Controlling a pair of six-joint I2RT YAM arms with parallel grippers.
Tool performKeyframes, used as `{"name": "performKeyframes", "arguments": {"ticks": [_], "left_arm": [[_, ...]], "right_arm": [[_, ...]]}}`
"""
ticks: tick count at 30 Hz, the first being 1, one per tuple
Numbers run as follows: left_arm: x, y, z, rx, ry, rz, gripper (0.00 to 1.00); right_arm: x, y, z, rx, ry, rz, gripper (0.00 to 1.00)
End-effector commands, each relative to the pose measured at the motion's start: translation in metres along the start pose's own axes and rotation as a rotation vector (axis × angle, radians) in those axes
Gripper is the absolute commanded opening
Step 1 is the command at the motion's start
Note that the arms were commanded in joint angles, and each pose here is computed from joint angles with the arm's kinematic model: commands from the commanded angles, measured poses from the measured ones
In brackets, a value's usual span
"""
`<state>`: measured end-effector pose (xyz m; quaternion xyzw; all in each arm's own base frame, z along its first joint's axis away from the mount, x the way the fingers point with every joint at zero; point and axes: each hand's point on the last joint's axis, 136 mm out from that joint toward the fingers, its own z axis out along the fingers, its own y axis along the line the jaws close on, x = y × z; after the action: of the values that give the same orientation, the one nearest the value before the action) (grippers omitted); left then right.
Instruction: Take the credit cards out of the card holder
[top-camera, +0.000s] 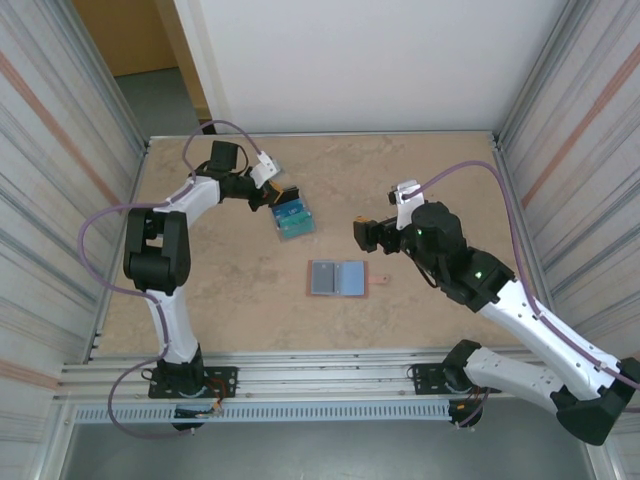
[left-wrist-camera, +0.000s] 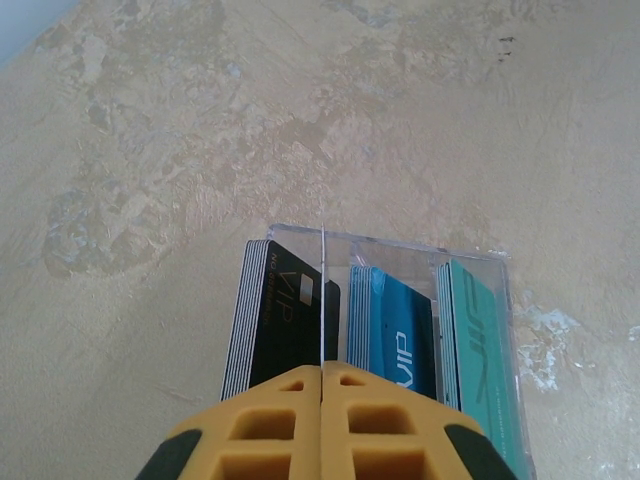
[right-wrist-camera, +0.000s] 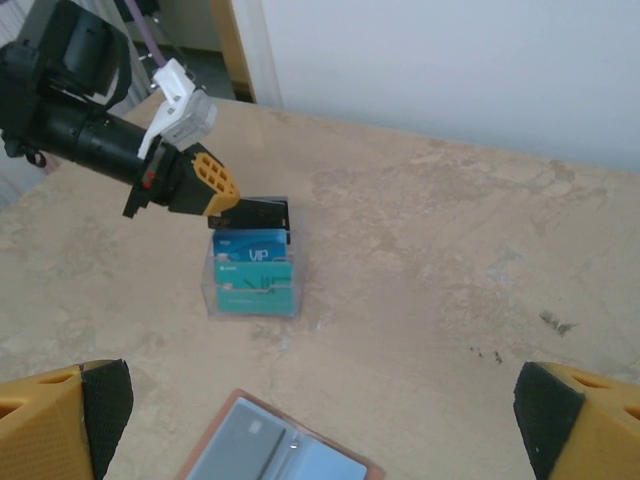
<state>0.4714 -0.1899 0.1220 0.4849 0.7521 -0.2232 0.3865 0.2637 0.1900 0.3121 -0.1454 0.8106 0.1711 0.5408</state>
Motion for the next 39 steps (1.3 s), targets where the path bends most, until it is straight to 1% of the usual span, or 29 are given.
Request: {"name": "performKeyframes", "arguments": {"ticks": [1, 5, 14, 23, 27, 29, 30, 32, 34, 39], "left_arm": [[-0.008, 0.002, -0.001, 0.002, -0.031, 0.009, 0.00], [-0.014, 0.001, -0.002, -0.009, -0.068, 0.017, 0.00], [-0.014, 0.002, 0.002, -0.007, -0.082, 0.019, 0.00], [0.000, -0.001, 0.008, 0.012, -0.046, 0.010, 0.00], [0.004, -0.002, 0.010, 0.020, -0.024, 0.004, 0.07], [0.006, -0.002, 0.009, 0.018, -0.019, 0.007, 0.14], [0.007, -0.001, 0.009, 0.016, -0.016, 0.007, 0.16], [0.006, -0.002, 0.008, 0.012, -0.014, 0.009, 0.17], [0.006, -0.002, 0.008, 0.011, -0.011, 0.013, 0.20], [0.000, -0.001, 0.003, 0.001, -0.019, 0.019, 0.21]], "right_arm": [[-0.011, 0.001, -0.009, -0.021, -0.041, 0.038, 0.99], [-0.012, 0.003, -0.010, -0.030, -0.041, 0.041, 0.99], [-0.009, 0.003, -0.008, -0.032, -0.033, 0.040, 0.99], [-0.010, 0.005, -0.008, -0.039, -0.034, 0.036, 0.99], [-0.012, 0.004, -0.009, -0.038, -0.041, 0.039, 0.99], [-0.012, 0.004, -0.010, -0.039, -0.046, 0.041, 0.99], [-0.013, 0.004, -0.011, -0.038, -0.049, 0.044, 0.99], [-0.013, 0.003, -0.012, -0.038, -0.053, 0.044, 0.99], [-0.014, 0.004, -0.013, -0.042, -0.059, 0.046, 0.99], [-0.018, 0.004, -0.016, -0.047, -0.073, 0.047, 0.99]]}}
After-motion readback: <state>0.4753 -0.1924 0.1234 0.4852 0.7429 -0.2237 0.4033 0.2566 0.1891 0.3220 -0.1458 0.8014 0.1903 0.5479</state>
